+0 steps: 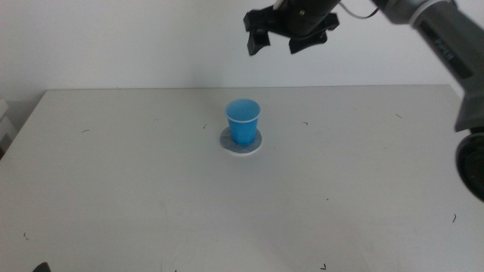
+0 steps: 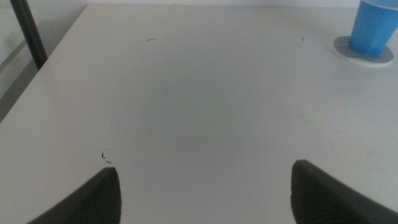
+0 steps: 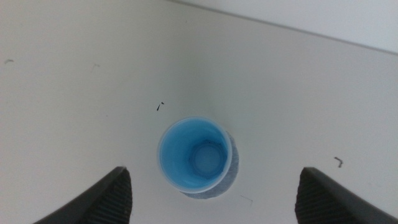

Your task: Place an empty cup on a cup mat.

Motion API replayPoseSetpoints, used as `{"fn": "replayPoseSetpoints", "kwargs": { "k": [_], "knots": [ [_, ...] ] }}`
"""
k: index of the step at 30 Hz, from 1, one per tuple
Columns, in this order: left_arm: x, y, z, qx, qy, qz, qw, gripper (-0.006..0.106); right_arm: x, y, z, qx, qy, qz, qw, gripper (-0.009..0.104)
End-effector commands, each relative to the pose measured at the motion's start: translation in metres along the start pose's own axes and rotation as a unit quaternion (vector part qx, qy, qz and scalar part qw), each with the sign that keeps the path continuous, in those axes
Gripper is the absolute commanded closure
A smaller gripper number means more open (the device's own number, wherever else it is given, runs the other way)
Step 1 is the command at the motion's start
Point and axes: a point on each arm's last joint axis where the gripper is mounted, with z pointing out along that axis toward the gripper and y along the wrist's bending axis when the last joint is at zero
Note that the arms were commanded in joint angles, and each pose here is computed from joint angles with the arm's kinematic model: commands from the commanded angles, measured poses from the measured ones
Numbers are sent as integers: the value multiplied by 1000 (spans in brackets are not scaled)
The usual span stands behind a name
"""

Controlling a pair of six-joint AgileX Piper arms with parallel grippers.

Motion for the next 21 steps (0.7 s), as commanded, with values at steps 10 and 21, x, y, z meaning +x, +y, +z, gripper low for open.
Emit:
{"fn": "replayPoseSetpoints", "kwargs": {
  "k": [10,21],
  "knots": [
    [-8,-1,-2,5,-42,-6,999,-5,13,-45,-160,38,-115,21,992,28],
    [-8,-1,-2,5,-42,-6,999,-5,98,-85,-231,111,-178,62,976,28]
  ]
}}
